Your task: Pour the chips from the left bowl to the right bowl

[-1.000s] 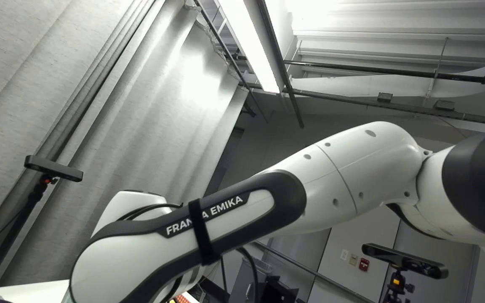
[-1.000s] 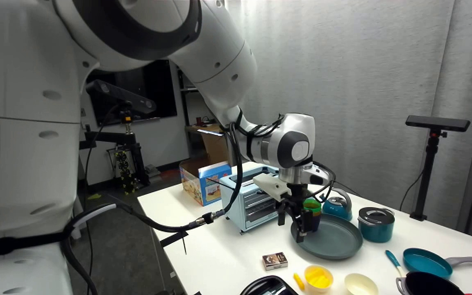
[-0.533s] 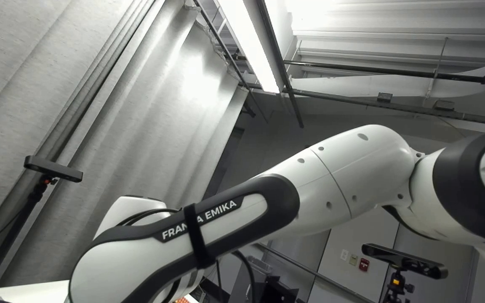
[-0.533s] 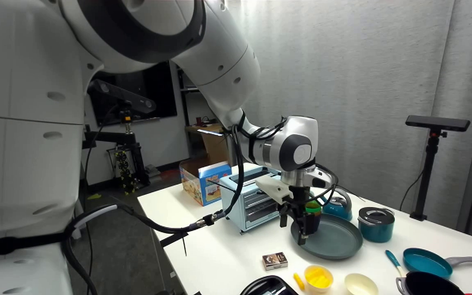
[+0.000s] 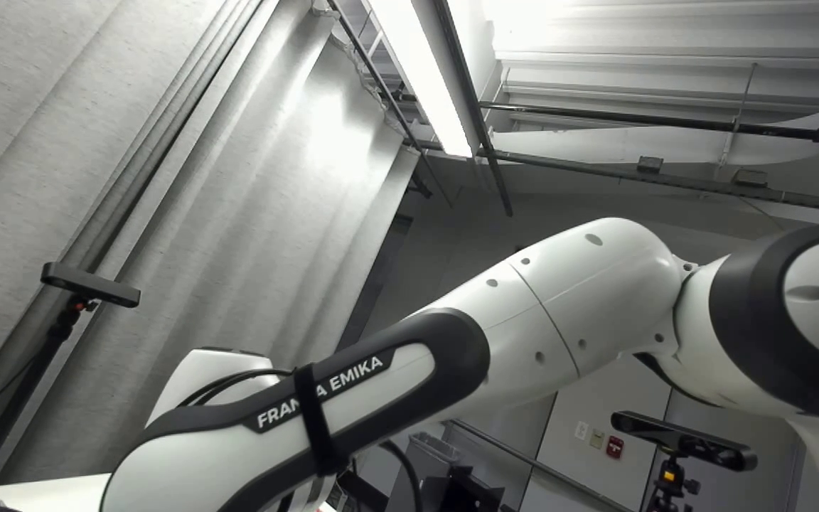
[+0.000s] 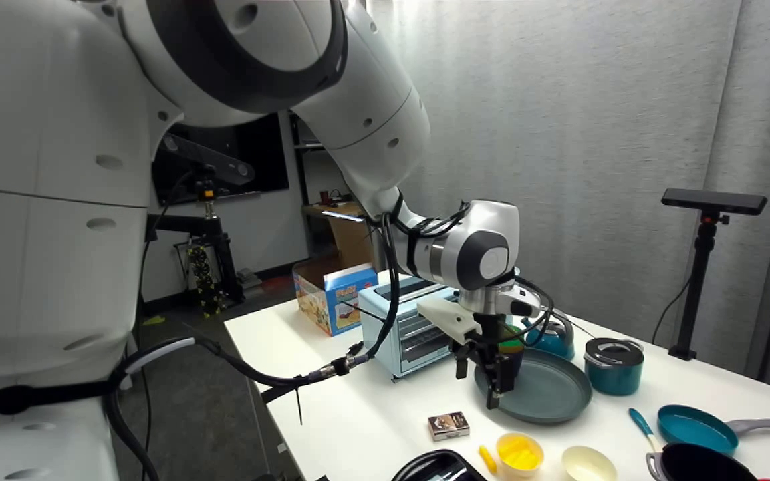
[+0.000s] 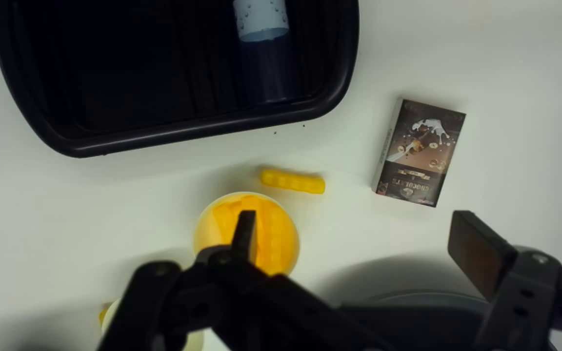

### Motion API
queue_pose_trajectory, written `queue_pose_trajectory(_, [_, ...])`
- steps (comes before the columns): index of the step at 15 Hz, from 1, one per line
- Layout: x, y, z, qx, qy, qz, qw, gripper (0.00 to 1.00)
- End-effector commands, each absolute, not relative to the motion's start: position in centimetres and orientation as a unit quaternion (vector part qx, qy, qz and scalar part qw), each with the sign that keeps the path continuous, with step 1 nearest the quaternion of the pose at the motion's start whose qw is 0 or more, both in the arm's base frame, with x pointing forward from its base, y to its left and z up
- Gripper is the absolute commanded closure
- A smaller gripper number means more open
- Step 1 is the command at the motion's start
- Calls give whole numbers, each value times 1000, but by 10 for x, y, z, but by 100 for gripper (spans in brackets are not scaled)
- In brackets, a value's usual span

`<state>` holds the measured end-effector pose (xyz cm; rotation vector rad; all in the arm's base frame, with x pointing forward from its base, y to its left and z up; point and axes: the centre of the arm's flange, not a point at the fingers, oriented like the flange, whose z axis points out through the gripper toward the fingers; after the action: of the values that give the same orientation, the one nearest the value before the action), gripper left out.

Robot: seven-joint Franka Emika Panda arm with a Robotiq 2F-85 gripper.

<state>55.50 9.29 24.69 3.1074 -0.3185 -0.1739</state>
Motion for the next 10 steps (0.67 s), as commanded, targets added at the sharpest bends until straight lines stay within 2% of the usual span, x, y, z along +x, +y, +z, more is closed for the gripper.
queue_pose_trajectory(1, [565,84,227,995,-89,-48,-11,0])
queue_pose_trajectory(10, [582,60,183,992,-99,-47,-60,0])
